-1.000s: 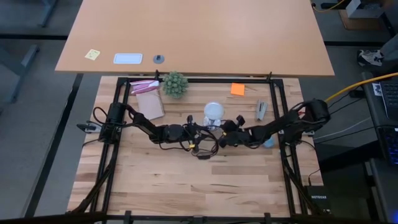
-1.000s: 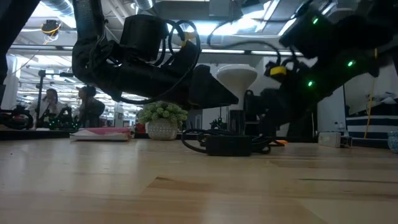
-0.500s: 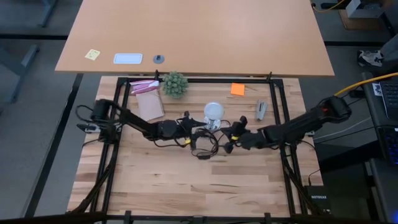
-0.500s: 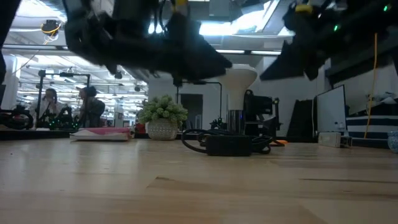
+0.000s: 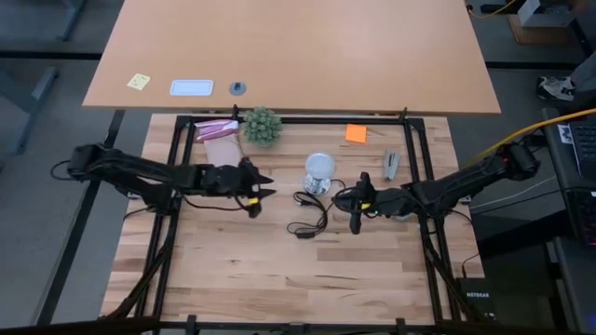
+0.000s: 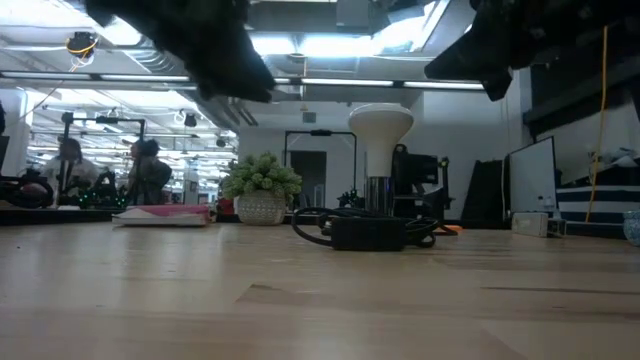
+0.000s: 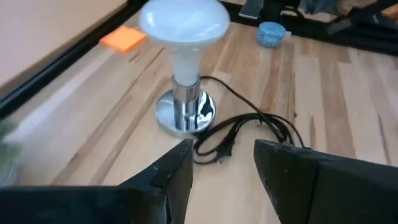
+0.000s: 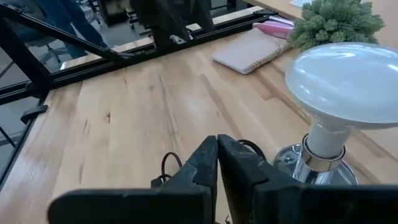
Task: Screw lightbulb
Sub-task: Remove the lightbulb from the lamp
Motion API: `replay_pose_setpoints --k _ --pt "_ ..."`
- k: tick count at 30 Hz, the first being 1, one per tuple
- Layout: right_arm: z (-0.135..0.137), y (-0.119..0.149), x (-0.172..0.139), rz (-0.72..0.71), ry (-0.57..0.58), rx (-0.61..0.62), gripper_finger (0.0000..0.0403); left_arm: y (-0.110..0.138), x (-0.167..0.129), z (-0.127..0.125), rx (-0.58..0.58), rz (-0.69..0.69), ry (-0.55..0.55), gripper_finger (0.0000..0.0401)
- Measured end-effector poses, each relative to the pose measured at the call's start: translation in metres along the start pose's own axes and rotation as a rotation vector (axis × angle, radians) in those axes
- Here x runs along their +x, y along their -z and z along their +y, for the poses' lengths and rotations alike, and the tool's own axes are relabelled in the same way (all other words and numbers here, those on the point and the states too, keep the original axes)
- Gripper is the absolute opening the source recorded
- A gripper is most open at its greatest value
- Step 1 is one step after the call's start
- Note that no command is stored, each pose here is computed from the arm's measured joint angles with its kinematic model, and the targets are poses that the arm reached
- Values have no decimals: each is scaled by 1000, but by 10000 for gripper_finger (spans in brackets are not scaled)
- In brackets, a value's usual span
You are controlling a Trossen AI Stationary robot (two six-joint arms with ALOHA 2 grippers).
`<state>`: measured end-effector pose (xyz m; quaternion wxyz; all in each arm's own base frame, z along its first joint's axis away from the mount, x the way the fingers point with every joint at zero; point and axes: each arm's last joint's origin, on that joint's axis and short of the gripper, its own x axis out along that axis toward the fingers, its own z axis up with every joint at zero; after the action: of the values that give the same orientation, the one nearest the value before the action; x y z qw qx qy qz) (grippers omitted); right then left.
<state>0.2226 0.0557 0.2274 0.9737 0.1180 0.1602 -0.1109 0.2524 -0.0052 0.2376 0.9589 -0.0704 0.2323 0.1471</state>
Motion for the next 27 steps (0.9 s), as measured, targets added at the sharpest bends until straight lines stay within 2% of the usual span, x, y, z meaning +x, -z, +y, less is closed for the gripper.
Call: replay_pose_setpoints --k 5,11,19,27 --pt "0 0 0 0 -1 2 24 -1 -22 6 -65 33 -9 159" --pt "2 -3 0 -33 -14 21 24 1 -24 8 -161 56 -18 159" --pt "1 -5 0 -53 1 56 24 1 -24 8 -154 58 -21 159" --pt "4 -4 0 -24 -76 60 36 1 -24 8 -136 68 7 159"
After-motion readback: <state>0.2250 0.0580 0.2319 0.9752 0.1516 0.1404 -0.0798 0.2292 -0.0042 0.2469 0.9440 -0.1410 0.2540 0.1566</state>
